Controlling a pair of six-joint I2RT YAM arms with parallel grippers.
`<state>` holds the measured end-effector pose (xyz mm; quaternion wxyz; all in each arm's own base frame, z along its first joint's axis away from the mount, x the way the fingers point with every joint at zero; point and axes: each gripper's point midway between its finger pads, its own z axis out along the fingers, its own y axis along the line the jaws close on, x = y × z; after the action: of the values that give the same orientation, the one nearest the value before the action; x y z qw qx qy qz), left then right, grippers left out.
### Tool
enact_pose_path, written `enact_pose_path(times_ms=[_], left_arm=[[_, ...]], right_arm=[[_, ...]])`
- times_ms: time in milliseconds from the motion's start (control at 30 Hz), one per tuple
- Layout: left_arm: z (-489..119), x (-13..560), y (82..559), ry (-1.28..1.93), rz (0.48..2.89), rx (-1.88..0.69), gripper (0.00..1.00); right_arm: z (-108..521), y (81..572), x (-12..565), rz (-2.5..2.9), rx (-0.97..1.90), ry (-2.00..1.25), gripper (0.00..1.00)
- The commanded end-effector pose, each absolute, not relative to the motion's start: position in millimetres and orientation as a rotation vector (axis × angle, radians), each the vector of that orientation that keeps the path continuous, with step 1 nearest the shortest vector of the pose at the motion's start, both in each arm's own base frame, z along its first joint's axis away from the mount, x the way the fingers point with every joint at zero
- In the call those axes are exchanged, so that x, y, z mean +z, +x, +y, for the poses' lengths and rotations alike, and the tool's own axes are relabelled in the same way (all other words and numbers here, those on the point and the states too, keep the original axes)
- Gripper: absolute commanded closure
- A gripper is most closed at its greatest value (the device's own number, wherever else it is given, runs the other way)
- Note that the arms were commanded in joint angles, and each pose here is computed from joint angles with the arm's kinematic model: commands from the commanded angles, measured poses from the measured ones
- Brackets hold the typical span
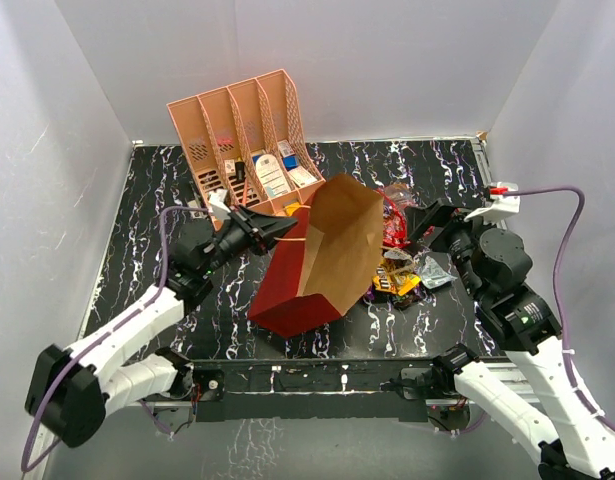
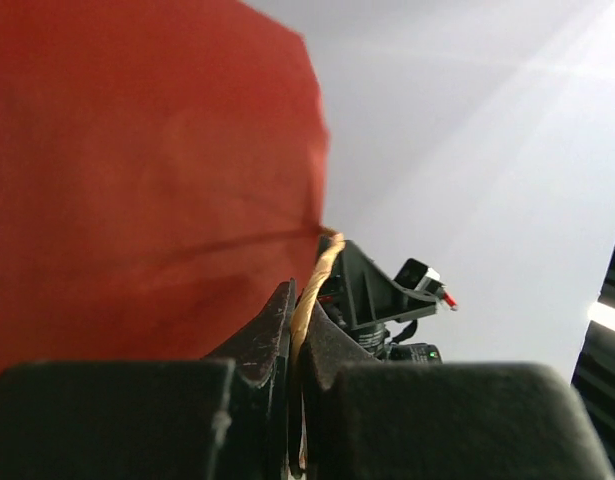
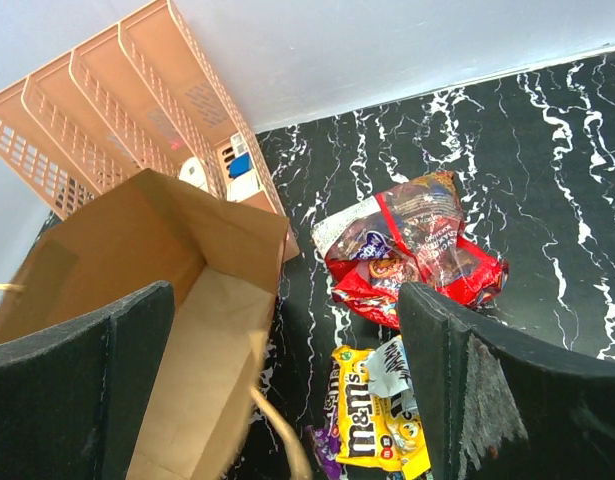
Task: Take the snacks out of the paper bag
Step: Adjust the paper bag at the center of the board.
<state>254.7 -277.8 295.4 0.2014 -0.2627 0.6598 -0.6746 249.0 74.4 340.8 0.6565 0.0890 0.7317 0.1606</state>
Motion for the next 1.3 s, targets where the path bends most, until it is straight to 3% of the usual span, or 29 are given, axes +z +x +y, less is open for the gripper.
enact_pose_path(times_ms=[0, 300, 667, 1000, 1100, 1233, 1267], left_arm=[[-246.8, 322.0, 251.9, -0.678, 1.758, -1.791, 1.00], [-219.5, 275.5, 241.1, -0.723, 1.909, -1.552, 1.00], [-166.0, 229.7, 223.4, -0.715, 2.082, -1.108, 1.00], [-193.6, 217.0, 223.8, -0.585, 2.199, -1.212, 1.00], [-177.7, 226.6, 226.5, -0.573, 2.173, -1.088, 0.90], [-151.2, 223.1, 224.5, -0.613, 2.175, -0.900, 0.67], [-145.0, 222.6, 222.4, -0.629, 2.174, -0.866, 0.56]], right_arm=[[84.4, 253.8, 345.8, 1.639, 0.399, 0.156, 0.02], [145.8, 252.6, 329.5, 1.797, 0.654, -0.039, 0.02], [168.5, 248.1, 371.0, 1.729, 0.792, -0.120, 0.02], [149.6, 249.1, 383.3, 1.702, 0.659, -0.135, 0.02], [142.2, 249.2, 390.6, 1.685, 0.617, -0.129, 0.02], [137.4, 247.6, 402.4, 1.660, 0.595, -0.130, 0.02], [136.6, 247.4, 405.2, 1.653, 0.593, -0.128, 0.02]])
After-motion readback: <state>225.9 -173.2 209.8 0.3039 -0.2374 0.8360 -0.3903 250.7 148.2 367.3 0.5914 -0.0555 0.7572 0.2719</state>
